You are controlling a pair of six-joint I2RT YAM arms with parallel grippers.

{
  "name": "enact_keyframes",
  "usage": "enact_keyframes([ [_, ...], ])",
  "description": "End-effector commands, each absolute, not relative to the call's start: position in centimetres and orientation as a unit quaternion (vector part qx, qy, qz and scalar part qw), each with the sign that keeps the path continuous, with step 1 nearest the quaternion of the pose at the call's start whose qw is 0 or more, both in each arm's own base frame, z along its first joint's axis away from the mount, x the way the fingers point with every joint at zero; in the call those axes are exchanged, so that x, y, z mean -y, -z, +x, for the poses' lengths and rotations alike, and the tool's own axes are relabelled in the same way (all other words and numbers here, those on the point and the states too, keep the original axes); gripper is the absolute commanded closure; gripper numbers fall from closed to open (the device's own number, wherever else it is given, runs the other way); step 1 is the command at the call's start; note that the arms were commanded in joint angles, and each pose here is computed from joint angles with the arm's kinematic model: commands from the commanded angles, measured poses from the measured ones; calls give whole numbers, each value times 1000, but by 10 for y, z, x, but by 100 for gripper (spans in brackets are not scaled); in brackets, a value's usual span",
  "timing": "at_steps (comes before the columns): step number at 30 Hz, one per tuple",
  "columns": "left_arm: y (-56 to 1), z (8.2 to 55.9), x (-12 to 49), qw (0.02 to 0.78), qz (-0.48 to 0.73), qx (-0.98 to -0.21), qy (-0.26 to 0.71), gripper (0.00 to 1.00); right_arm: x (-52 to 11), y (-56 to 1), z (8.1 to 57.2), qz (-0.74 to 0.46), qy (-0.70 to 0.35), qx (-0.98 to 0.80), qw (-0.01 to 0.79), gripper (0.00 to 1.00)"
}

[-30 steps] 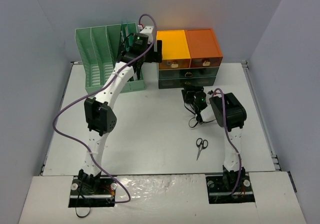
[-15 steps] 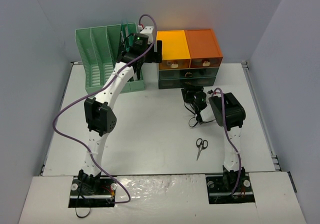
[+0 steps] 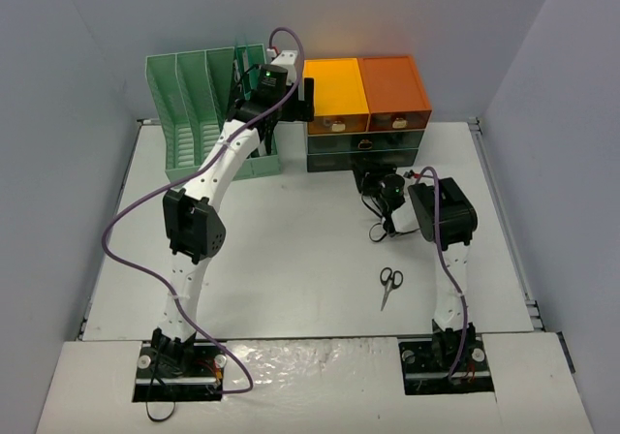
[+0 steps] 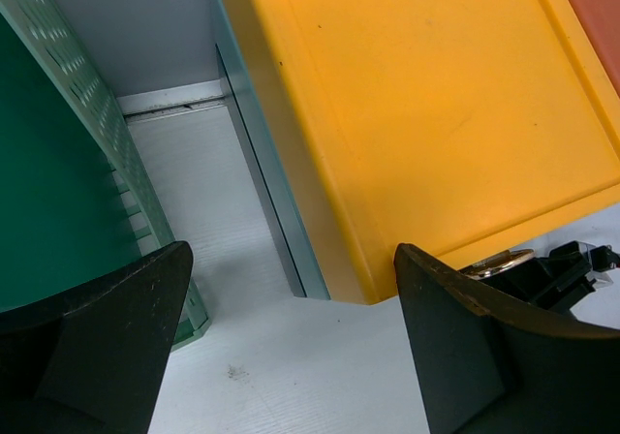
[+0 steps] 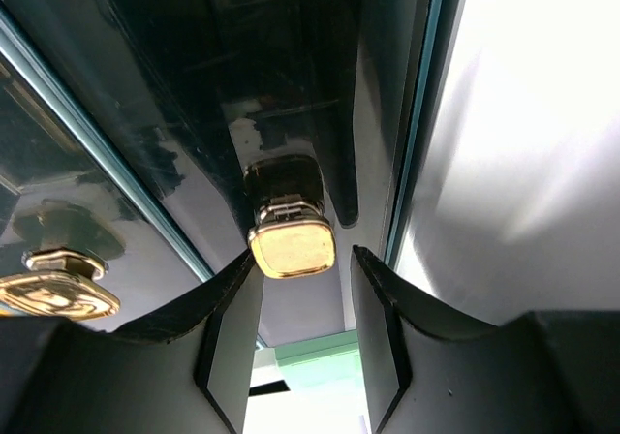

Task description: Organize the desk

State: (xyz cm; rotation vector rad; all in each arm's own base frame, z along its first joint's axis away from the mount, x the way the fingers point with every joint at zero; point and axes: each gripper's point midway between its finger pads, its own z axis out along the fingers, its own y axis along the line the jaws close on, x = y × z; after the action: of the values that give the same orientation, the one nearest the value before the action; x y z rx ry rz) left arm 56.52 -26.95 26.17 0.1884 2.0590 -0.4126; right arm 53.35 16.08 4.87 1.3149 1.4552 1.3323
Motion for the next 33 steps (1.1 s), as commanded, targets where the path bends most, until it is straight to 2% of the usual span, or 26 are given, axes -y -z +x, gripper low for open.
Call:
enact_keyframes([
  [1, -249, 532, 246, 438, 107, -883, 129, 18, -118, -109, 557, 494, -561, -476, 464, 66],
  [3, -249, 532, 246, 439, 107, -883, 129, 18, -121, -111, 558, 486, -566, -482, 459, 69],
  [10, -247, 532, 245, 436, 108, -884, 127, 18, -122, -115, 553, 476, -562, -501, 454, 99],
  [17, -244, 532, 246, 434, 107, -885, 127, 18, -130, -125, 533, 462, -563, -525, 440, 100],
  [21, -245, 532, 246, 435, 105, -885, 128, 18, -140, -127, 505, 456, -554, -559, 415, 100],
  [33, -252, 535, 253, 441, 101, -880, 144, 18, -171, -84, 418, 458, -453, -698, 314, 100],
])
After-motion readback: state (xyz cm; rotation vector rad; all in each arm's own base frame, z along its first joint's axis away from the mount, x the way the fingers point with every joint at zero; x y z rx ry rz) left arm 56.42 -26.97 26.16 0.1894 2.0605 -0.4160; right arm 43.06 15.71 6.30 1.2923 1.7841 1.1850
